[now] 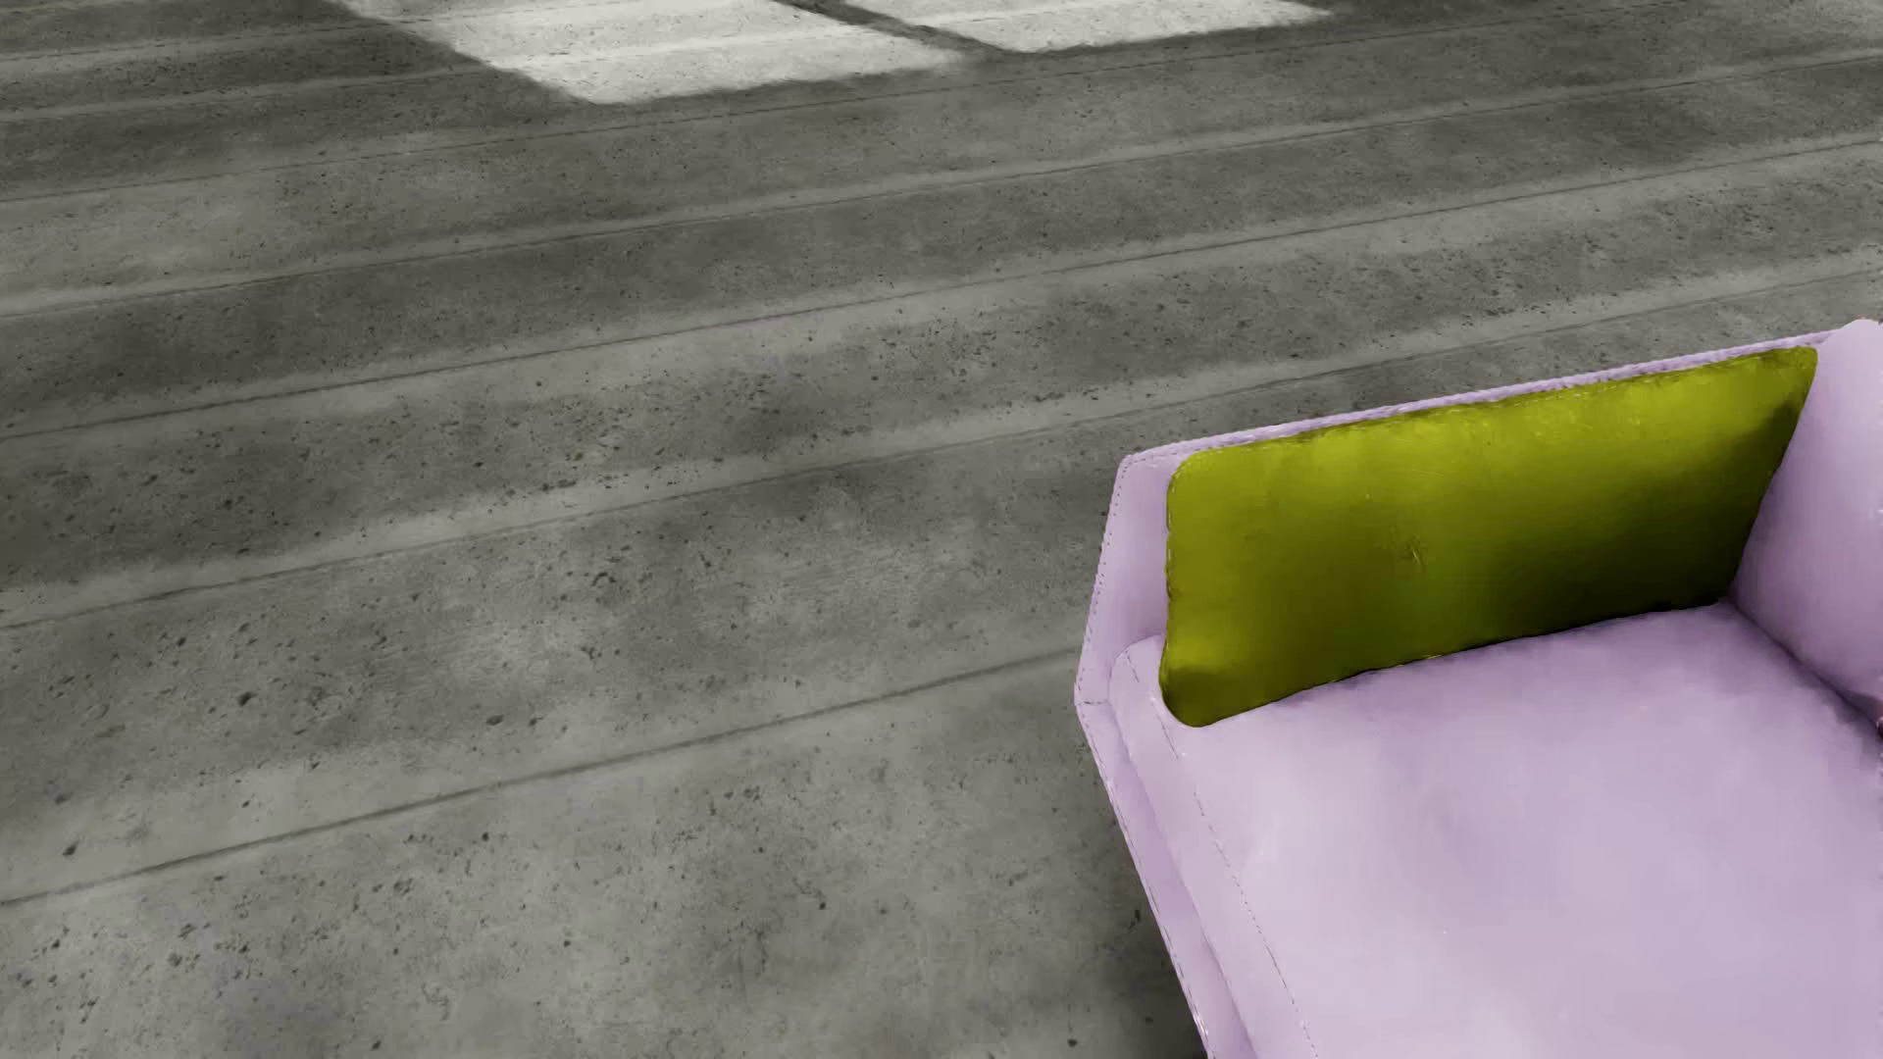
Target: Avoid the light pink armchair
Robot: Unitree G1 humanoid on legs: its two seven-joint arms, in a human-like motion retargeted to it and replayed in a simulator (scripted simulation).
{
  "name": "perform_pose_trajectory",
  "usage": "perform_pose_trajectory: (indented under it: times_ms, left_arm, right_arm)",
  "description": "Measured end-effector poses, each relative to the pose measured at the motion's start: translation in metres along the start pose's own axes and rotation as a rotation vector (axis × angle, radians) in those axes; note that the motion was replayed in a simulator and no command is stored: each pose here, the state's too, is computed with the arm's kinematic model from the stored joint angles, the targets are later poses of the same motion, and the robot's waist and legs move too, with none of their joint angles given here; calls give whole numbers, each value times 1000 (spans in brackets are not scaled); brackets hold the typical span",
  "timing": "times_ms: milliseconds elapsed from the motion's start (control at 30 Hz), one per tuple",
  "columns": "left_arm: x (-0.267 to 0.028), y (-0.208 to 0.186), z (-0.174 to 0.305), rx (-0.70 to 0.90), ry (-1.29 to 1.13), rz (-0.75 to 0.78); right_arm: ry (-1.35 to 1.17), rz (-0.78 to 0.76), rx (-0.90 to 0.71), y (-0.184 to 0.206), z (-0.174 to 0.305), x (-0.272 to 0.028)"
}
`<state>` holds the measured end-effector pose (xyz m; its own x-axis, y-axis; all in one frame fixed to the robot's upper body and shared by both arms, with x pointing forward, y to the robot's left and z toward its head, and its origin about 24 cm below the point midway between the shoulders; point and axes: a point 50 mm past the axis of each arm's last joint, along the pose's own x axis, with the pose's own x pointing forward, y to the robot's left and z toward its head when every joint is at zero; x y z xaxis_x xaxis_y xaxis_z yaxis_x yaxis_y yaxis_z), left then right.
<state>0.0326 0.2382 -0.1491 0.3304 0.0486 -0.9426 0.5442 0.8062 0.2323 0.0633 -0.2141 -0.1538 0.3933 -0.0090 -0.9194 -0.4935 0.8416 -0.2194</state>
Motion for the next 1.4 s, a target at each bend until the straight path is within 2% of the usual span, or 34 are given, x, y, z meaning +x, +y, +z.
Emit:
perform_pose_trajectory:
  times_ms: [167,400,1000,1267,1400]
  left_arm:
    - [6,11,20,-38,-53,39]
    - [6,-14,54,-23,-185,-31]
    - [0,-23,-5,21,24,-66]
    - [5,-5,8,39,-9,-25]
    - [8,-11,28,50,-74,-44]
  right_arm:
    - [45,73,-64,21,-11,-1]
    - [55,29,-66,3,-11,0]
    - [-34,-75,44,-24,9,0]
    - [99,-3,12,1,-29,-7]
    - [159,25,-5,9,-48,-13]
